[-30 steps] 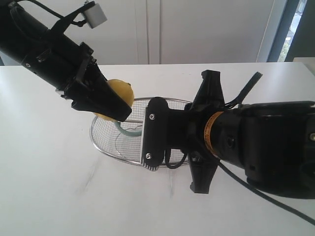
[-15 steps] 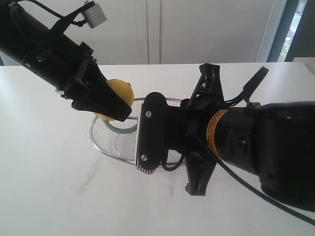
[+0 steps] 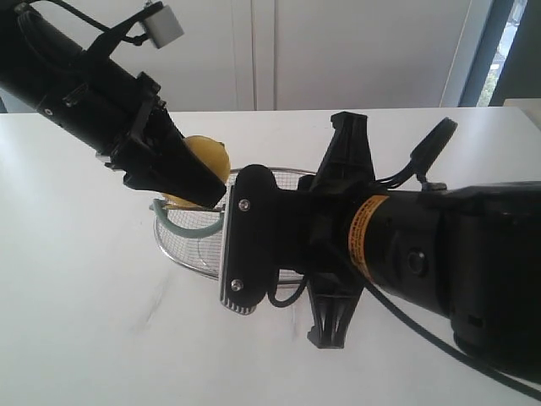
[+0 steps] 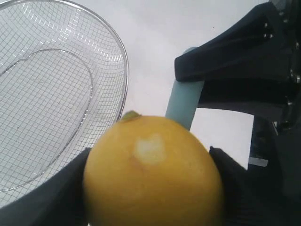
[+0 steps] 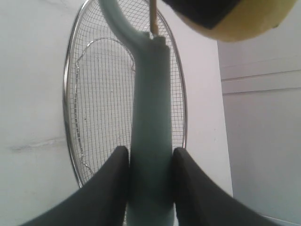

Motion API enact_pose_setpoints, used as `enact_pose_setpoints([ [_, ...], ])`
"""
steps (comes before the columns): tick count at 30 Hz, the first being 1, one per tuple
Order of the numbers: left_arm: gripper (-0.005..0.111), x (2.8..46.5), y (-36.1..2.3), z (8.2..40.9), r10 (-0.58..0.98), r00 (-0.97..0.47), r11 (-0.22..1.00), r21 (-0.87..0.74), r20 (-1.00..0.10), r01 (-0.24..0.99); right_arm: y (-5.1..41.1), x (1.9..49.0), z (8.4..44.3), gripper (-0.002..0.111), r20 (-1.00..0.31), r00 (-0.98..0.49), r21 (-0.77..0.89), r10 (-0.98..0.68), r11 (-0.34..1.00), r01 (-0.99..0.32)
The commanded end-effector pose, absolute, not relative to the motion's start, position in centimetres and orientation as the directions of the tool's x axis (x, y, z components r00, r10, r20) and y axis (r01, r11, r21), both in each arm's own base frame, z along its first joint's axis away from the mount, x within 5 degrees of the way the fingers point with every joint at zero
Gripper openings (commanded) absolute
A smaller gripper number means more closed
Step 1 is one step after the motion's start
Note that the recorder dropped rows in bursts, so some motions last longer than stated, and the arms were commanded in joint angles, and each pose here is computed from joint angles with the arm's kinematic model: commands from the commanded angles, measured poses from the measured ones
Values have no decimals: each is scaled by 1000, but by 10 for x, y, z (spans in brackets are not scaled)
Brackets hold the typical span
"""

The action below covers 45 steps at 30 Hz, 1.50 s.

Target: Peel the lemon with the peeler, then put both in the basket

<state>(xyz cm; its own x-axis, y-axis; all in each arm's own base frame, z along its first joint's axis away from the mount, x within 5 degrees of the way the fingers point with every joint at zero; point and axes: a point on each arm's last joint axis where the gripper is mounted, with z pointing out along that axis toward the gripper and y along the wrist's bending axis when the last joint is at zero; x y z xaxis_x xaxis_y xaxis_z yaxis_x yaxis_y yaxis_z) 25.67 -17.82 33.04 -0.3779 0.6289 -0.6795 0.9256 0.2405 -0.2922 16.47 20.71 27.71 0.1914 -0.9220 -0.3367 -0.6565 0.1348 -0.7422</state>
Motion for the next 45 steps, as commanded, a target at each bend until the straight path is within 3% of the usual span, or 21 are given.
enact_pose_setpoints([
  [1,0,255,-179,336,603,-393,232,-319,-694,919,205,164,280,0,-350,181,-741,-919,153,-654],
  [36,0,255,-179,335,603,-392,234,-316,-695,919,209,131,300,0,-388,287,-757,-876,125,-641],
  [45,0,254,-179,336,605,-393,229,-322,-693,919,201,135,282,0,-320,262,-764,-910,84,-639],
])
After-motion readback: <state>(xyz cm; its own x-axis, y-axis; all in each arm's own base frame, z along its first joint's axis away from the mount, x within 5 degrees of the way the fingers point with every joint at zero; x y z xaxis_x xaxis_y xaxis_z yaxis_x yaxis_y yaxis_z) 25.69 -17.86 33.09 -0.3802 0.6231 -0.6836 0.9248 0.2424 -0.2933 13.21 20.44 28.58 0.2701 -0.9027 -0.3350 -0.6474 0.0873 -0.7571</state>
